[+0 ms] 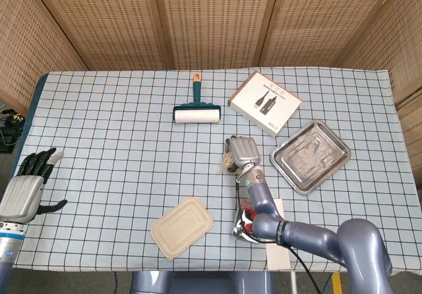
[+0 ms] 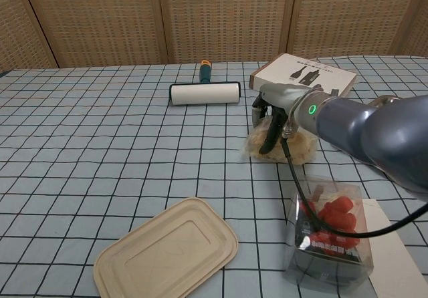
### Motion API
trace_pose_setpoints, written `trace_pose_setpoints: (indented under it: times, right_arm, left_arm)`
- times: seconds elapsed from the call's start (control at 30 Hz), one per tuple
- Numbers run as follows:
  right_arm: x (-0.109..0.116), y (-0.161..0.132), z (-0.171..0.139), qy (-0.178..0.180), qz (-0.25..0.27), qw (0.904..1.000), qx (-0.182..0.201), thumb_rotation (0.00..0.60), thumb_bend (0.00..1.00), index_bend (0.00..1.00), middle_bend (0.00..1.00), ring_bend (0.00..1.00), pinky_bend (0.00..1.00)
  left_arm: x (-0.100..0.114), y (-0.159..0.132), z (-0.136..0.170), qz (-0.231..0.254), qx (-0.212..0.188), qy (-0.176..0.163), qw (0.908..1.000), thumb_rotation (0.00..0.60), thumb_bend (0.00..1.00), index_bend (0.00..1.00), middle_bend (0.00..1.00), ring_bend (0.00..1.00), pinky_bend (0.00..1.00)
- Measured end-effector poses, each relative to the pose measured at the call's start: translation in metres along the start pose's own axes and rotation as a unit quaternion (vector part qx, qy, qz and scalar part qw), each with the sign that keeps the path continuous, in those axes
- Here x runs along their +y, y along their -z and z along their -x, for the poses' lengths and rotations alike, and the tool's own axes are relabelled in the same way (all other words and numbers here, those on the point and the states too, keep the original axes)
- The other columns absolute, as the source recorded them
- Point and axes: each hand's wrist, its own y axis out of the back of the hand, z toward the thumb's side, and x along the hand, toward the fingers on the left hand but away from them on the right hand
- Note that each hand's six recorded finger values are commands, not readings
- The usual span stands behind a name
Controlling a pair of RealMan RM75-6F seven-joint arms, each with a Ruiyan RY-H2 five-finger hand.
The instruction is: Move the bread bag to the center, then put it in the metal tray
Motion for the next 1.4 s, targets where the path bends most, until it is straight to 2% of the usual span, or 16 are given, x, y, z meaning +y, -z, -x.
trace_pose_setpoints:
  times: [0.27,0.37,0.5,0.67,0.8,0.87,1.0,1.1,1.27,1.4]
  right_arm:
    - [0.007,-0.002,-0.014,0.008,0.003,0.9999,0.014,0.600,0.15,0.66,0.53,0.52,0.71]
    - [0.019,-0.004,-0.023,0.019,0.004,0.9995,0.024,0.600,0.15,0.67,0.53,0.53,0.72]
    - [0.049,0.000,-0.037,0.051,-0.001,0.9981,0.033,0.600,0.15,0.67,0.53,0.53,0.71]
    - [0.090,0.030,-0.048,0.095,-0.014,0.9953,0.012,0.600,0.15,0.66,0.53,0.53,0.71]
    - [0.118,0.074,-0.056,0.124,-0.009,0.9918,-0.031,0.600,0.15,0.66,0.52,0.53,0.71]
    - [0.125,0.095,-0.059,0.129,-0.001,0.9903,-0.051,0.600,0.15,0.65,0.52,0.53,0.71]
    - [0.124,0.141,-0.063,0.129,0.018,0.9862,-0.102,0.600,0.15,0.65,0.51,0.52,0.71]
    - [0.117,0.166,-0.065,0.124,0.024,0.9840,-0.126,0.600,0.15,0.64,0.49,0.51,0.70]
    - [0.102,0.197,-0.063,0.112,0.030,0.9812,-0.155,0.600,0.15,0.61,0.43,0.45,0.64]
    - [0.092,0.213,-0.056,0.111,0.038,0.9785,-0.170,0.600,0.14,0.56,0.36,0.37,0.55]
  left_arm:
    - [0.000,-0.003,0.002,0.003,-0.006,-0.001,1.0000,0.600,0.00,0.00,0.00,0.00,0.00]
    - [0.001,-0.004,0.003,0.002,-0.008,-0.002,1.0000,0.600,0.00,0.00,0.00,0.00,0.00]
    - [0.001,-0.005,0.004,0.000,-0.009,-0.004,0.9999,0.600,0.00,0.00,0.00,0.00,0.00]
    - [0.005,-0.005,0.006,0.001,-0.007,-0.012,0.9999,0.600,0.00,0.00,0.00,0.00,0.00]
    - [0.008,-0.007,0.008,0.005,-0.011,-0.015,0.9998,0.600,0.00,0.00,0.00,0.00,0.00]
    - [0.009,-0.008,0.009,0.005,-0.012,-0.017,0.9998,0.600,0.00,0.00,0.00,0.00,0.00]
    - [0.008,-0.009,0.010,0.003,-0.015,-0.014,0.9998,0.600,0.00,0.00,0.00,0.00,0.00]
    - [0.006,-0.011,0.011,0.001,-0.018,-0.010,0.9998,0.600,0.00,0.00,0.00,0.00,0.00]
    - [0.005,-0.014,0.012,-0.002,-0.022,-0.009,0.9997,0.600,0.00,0.00,0.00,0.00,0.00]
    - [0.004,-0.015,0.012,-0.002,-0.022,-0.008,0.9997,0.600,0.00,0.00,0.00,0.00,0.00]
